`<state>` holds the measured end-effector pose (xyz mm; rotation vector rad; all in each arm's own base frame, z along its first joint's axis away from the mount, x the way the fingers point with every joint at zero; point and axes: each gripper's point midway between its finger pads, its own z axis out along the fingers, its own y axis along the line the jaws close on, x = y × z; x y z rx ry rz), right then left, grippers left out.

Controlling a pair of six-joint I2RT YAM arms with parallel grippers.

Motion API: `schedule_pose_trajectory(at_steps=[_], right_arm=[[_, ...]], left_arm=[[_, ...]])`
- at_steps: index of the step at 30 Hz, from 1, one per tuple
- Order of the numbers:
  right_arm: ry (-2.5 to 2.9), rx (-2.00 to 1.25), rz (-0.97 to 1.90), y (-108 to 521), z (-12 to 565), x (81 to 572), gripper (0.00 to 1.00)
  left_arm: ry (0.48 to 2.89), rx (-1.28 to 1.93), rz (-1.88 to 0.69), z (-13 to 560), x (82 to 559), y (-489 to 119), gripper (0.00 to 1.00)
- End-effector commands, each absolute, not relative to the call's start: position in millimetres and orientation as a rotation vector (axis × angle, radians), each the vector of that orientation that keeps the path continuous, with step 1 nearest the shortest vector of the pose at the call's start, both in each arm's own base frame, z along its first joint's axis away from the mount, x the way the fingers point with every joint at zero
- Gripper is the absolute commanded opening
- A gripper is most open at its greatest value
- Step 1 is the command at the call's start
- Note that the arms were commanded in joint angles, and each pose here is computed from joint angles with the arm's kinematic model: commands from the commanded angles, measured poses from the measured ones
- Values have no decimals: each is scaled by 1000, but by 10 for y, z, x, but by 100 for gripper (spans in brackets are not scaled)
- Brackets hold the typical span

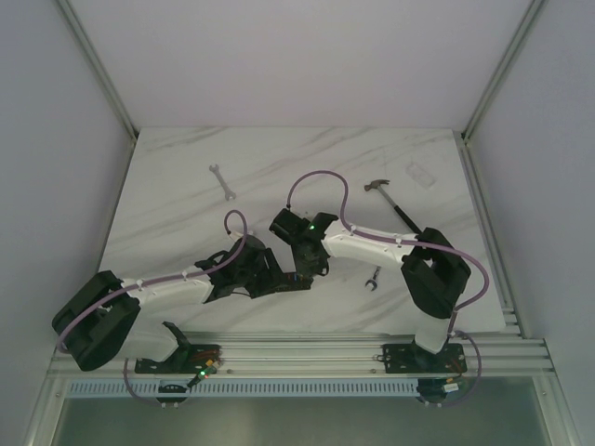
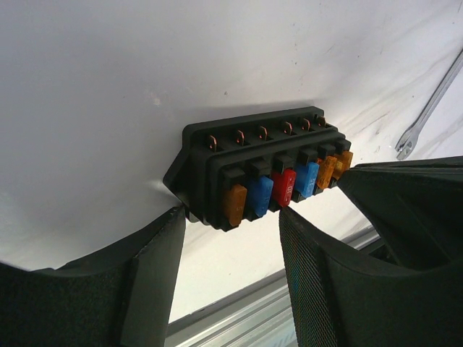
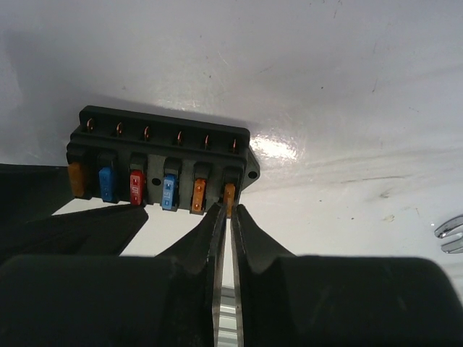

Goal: Snap on the fuse box
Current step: Install the fuse at the fuse box base.

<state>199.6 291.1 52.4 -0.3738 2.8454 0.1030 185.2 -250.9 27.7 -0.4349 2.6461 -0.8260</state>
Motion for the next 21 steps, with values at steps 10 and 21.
schedule_pose_trajectory(at_steps=[10,21], right_arm=[[2949,-358,0,2760,193,1812,0],[3060,-452,-197,2515,-314,1603,0]], left_arm=[[2667,-445,-785,176,1798,-2444,64],[2672,-447,-784,146,1791,-2448,64]])
